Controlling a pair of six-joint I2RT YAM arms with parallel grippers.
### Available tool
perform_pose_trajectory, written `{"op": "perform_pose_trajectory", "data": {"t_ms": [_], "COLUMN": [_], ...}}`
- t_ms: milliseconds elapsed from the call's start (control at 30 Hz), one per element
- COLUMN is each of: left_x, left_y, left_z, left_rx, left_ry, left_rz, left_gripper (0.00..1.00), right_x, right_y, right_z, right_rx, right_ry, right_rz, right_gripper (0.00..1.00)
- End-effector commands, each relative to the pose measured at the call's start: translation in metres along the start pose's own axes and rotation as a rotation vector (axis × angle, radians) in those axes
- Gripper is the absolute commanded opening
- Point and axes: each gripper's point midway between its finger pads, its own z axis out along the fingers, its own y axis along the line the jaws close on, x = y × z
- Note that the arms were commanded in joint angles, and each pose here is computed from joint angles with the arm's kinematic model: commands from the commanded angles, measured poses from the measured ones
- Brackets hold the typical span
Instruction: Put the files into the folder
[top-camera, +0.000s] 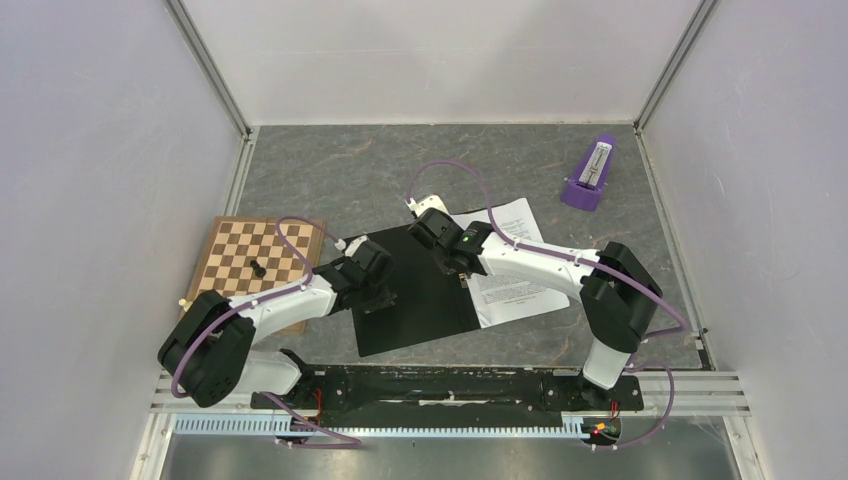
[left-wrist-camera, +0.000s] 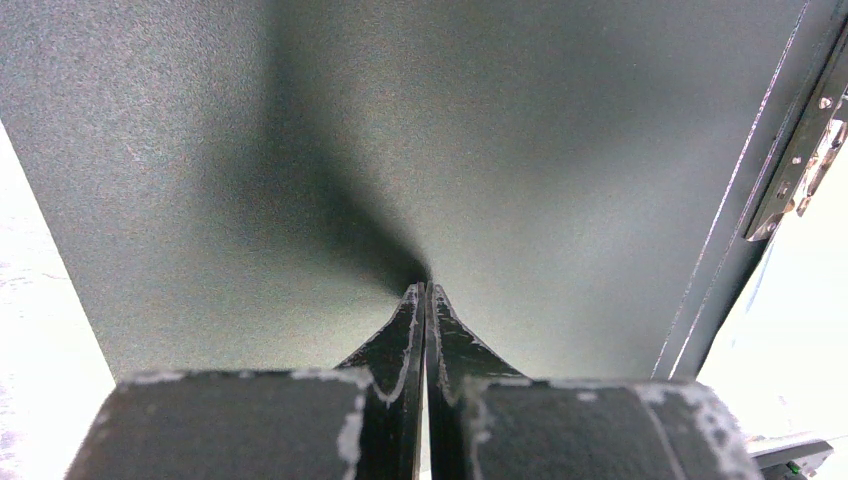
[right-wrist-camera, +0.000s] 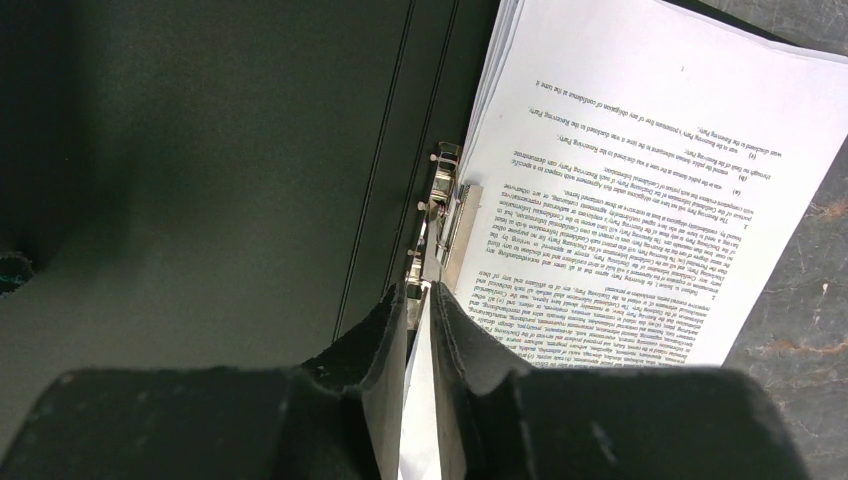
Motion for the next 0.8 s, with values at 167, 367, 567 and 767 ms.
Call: {"op": "perform_pose_trajectory", "data": {"t_ms": [167, 367, 567, 767], "left_x": [0.002, 0.002, 0.002, 0.001], "left_y": [0.015, 0.015, 0.016, 0.016], "left_z": [0.006, 0.005, 0.005, 0.005], "left_rx": [-0.06, -0.06, -0.061, -0.061], "left_ry": [-0.006, -0.008, -0.006, -0.008], "left_rz": [-0.02, -0.02, -0.021, -0.021], "left_gripper": [0.03, 0.03, 0.03, 0.03], "right_x": [-0.034, -0.026, -0.023, -0.015], "right_y": [-0.005, 0.0, -0.001, 0.0], "right_z": [-0.017, -0.003, 0.007, 0.012], "right_rx": [0.015, 0.02, 0.052, 0.051], "right_ry": [-0.09, -0.056, -0.045, -0.025], "right_rz": [0.028, 0.004, -0.015, -0.013], "right_gripper": [0.18, 0.17, 0.15, 0.12]}}
